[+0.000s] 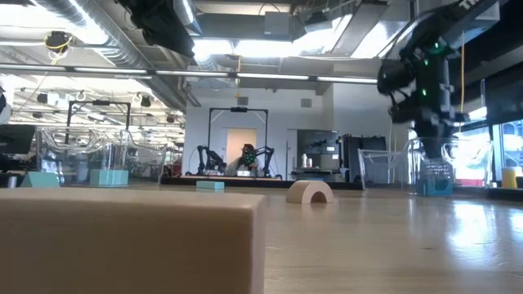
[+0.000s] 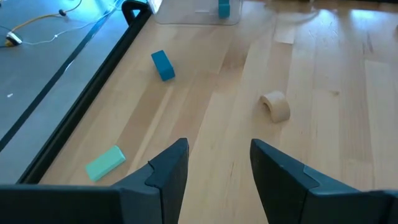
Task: Sort & place blocks by color
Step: Put the right blue block into the top right transparent bin, then put the bottom light blue block into the top left transparent bin
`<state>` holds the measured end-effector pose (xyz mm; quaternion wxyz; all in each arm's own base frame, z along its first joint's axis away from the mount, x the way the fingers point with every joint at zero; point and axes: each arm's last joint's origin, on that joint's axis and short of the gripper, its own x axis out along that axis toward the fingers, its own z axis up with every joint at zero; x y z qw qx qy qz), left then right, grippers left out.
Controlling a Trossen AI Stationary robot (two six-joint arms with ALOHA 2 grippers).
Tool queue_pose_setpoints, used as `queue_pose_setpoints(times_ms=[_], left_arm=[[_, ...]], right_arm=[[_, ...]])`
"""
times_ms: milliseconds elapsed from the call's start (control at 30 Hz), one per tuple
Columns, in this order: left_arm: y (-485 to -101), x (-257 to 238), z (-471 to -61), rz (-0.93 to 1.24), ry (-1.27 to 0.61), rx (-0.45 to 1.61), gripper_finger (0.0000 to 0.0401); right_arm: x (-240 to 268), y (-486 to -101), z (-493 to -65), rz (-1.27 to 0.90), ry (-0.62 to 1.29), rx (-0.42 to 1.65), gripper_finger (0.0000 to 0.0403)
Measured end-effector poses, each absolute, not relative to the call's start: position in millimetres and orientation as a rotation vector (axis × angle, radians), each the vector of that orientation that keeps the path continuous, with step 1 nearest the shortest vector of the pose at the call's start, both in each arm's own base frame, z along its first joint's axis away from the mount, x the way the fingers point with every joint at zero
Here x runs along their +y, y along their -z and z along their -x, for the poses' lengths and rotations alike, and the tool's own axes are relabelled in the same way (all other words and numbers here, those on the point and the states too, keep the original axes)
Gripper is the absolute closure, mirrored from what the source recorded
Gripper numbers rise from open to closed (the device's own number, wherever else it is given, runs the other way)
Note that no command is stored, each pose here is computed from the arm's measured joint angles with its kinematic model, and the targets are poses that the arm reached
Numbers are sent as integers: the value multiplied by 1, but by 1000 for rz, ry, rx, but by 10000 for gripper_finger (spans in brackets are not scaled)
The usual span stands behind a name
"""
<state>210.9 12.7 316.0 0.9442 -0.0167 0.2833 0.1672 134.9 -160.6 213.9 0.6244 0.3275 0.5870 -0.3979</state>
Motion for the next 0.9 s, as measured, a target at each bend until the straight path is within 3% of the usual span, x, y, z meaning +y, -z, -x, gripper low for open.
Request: queue_pose_setpoints(times_ms=[267, 500, 900], left_arm=[[-316, 13, -211, 42, -340, 579, 236], [-312, 10, -209, 81, -261, 627, 236], [-287, 6, -181, 564, -455, 956, 236]], right_arm=[[-140, -283, -168, -545, 381, 1130, 298], [-103, -303, -202, -270, -60, 967, 297], [-69, -311, -232, -99, -205, 835, 297]])
